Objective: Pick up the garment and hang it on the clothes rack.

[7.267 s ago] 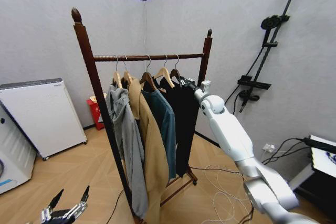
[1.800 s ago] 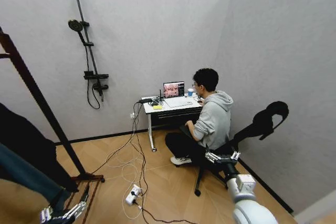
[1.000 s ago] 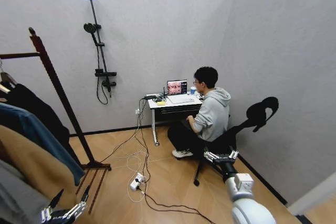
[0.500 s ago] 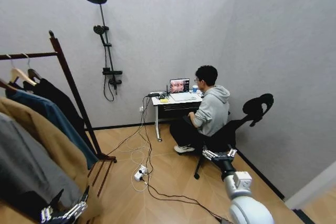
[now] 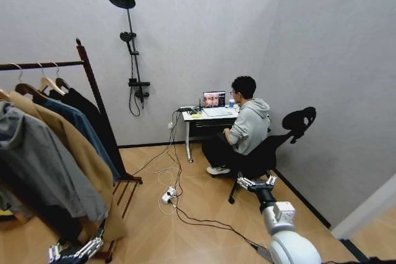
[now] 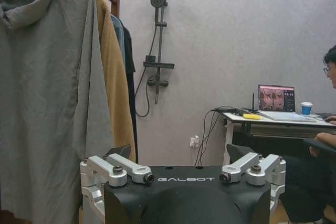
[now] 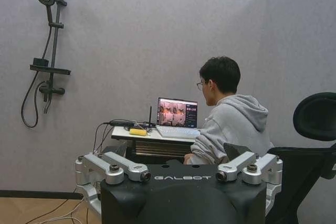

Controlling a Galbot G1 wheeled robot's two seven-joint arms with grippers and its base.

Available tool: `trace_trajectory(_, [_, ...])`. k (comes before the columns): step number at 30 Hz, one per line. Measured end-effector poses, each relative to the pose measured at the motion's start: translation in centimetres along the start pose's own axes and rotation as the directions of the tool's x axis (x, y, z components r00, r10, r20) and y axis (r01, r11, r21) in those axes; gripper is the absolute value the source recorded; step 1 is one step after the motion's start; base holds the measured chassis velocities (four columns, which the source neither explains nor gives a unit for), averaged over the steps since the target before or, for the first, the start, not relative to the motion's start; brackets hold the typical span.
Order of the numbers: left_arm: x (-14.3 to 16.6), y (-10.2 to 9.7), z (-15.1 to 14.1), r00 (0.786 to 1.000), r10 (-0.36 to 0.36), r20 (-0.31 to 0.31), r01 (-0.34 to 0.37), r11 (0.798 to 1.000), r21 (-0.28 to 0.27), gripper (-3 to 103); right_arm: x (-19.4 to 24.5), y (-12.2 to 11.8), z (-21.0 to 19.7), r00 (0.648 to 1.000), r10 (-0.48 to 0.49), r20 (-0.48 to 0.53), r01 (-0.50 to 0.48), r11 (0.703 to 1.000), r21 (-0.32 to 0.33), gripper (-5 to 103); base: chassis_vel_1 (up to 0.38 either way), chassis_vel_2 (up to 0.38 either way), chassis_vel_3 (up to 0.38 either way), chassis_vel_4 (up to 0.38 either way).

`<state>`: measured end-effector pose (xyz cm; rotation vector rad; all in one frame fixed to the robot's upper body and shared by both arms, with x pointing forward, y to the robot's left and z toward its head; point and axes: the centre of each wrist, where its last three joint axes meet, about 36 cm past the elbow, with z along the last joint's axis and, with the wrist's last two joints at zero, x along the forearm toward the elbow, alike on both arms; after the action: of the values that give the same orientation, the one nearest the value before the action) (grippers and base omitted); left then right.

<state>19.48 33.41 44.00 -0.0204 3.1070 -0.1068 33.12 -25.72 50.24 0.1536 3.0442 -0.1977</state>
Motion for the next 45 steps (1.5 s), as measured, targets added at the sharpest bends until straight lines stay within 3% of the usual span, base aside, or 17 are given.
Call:
trace_trajectory(20, [0.0, 0.0, 0.0, 1.0, 0.0, 0.0, 0.0, 1.0, 0.0, 100, 0.13, -0.28, 0.16, 1.0, 0.01, -0.003, -0.01, 1.0, -0.021, 100, 0.142, -0.132, -0.136, 0.14])
trace_trajectory(29, [0.0, 0.0, 0.0, 1.0, 0.0, 0.0, 0.0, 1.0, 0.0, 100, -0.2, -0.37, 0.34, 1.0, -0.016, 0.022, 0.018, 0.998, -0.059, 100, 0.135, -0.125, -0.137, 0.144])
trace_trajectory(45, [0.0, 0.0, 0.0, 1.0, 0.0, 0.0, 0.0, 1.0, 0.0, 100, -0.23, -0.07, 0.35, 0.999, -0.046, 0.015, 0.047, 0.997, -0.06, 100, 0.132, -0.137, -0.128, 0.123])
